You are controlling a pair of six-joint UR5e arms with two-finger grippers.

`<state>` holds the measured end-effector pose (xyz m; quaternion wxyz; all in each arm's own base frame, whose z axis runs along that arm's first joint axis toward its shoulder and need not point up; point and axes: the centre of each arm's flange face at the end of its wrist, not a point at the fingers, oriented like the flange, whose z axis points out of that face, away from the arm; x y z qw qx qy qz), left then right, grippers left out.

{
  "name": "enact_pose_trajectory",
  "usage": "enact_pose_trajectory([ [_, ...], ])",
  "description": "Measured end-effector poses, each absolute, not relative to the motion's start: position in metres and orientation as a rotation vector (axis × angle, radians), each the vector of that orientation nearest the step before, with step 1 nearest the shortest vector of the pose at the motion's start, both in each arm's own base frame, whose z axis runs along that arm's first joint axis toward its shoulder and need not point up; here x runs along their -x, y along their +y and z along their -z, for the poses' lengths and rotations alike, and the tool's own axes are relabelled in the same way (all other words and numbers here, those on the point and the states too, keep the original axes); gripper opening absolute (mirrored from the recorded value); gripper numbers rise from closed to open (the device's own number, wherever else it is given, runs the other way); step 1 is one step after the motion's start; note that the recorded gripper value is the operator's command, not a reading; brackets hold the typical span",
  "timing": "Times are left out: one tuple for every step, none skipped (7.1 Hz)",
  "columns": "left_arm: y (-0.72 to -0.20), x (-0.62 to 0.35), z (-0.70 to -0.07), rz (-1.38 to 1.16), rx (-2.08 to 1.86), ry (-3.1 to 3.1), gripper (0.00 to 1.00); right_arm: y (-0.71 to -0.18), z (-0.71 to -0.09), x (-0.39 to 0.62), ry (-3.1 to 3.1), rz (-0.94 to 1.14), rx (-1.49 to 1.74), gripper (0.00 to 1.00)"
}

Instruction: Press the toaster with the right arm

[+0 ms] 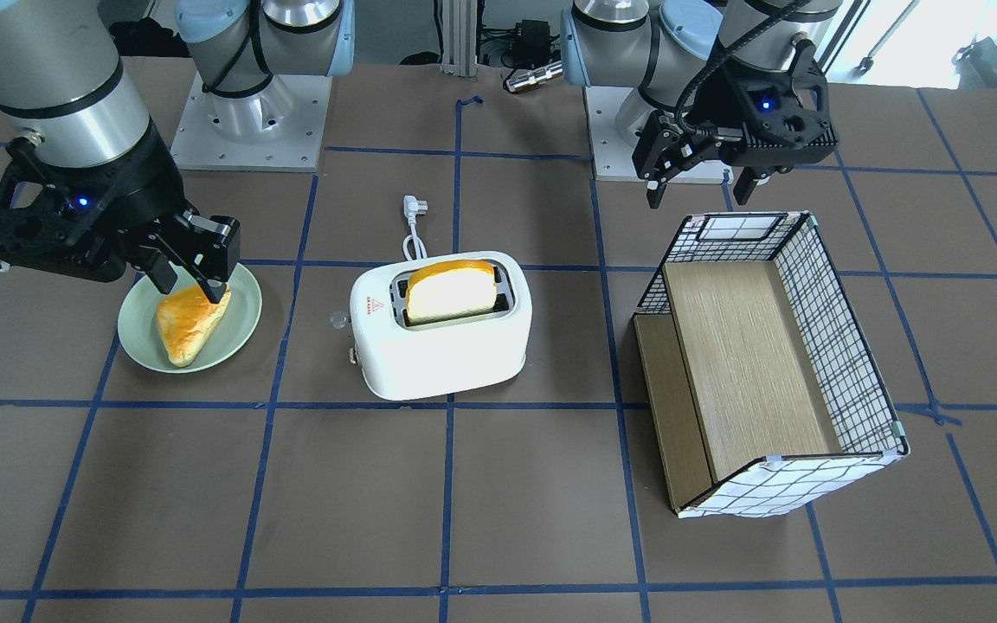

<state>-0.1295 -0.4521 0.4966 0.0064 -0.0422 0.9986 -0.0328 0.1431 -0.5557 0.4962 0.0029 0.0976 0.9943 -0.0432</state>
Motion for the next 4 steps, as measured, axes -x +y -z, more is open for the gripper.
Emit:
enact_pose_trajectory([
  [-0.452,0.13,-0.497,0.102,0.132,3.125,1.0,-0.557,-0.5,-0.146,3.117,0.177,-0.293,1.0],
  [-0.452,0.13,-0.497,0.103,0.132,3.125,1.0,-0.556,-0.502,-0.148,3.115,0.19,-0.268,1.0],
  [-0.452,0.13,-0.497,0.102,0.132,3.125,1.0,-0.552,-0.505,-0.149,3.116,0.177,-0.227,1.0],
  [-0.452,0.13,-0.497,0.102,0.132,3.125,1.0,-0.547,-0.505,-0.151,3.123,0.145,-0.181,1.0],
])
